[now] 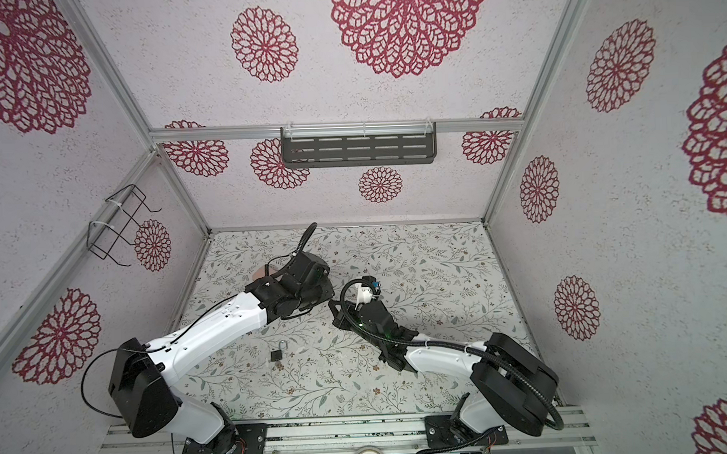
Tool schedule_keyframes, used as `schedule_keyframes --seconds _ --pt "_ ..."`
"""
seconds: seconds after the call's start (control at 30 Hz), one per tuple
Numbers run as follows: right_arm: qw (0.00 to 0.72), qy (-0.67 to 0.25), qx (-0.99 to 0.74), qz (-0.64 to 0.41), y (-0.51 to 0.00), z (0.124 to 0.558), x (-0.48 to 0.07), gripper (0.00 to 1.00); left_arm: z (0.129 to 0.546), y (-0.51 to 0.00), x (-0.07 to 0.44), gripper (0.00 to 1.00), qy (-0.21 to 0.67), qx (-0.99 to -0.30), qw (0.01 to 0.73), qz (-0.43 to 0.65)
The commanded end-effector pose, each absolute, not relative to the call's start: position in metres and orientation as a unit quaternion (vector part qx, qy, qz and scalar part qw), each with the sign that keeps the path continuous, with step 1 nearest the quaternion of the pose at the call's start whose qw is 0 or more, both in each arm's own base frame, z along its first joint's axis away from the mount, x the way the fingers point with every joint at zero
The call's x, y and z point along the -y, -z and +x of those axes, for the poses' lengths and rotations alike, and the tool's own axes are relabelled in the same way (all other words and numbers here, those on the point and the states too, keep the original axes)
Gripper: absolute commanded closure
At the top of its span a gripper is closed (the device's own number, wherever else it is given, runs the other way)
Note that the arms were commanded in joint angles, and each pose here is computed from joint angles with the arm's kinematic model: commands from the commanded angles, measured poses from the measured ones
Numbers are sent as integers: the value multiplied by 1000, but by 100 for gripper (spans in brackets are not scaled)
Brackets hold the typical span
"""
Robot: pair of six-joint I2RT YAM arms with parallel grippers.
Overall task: Unlock with the key
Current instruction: 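Insert the silver key into the gold padlock's keyhole with the right gripper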
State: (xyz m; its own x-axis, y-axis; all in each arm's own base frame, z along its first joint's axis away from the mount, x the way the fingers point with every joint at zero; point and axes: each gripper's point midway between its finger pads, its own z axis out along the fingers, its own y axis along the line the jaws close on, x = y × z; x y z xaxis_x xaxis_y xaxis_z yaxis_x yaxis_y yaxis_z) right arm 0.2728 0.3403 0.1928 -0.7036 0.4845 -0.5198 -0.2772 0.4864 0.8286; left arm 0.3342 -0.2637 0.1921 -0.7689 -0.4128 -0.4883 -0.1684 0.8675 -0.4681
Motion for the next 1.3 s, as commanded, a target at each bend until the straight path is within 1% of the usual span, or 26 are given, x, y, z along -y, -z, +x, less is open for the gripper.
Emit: schedule_keyframes --seconds 0.0,0.27,0.67,0.77,0.93,1.27 --pt "392 -510 -763 65 -204 278 -342 100 334 -213 263 100 223 -904 325 -164" --pt "405 -499 -763 67 -211 283 -339 100 333 -211 266 100 228 -906 318 -162" --pt "396 -492 -774 49 -205 279 -342 100 336 -221 263 100 233 -898 335 -168" --pt "405 -490 -770 56 -208 280 -337 100 335 -219 264 100 234 -899 332 -166" --pt "418 -501 -757 42 -227 282 -342 100 334 -211 265 100 227 -904 322 -165" --pt "422 -497 -756 52 -229 285 -339 100 332 -206 266 100 223 -908 316 -160"
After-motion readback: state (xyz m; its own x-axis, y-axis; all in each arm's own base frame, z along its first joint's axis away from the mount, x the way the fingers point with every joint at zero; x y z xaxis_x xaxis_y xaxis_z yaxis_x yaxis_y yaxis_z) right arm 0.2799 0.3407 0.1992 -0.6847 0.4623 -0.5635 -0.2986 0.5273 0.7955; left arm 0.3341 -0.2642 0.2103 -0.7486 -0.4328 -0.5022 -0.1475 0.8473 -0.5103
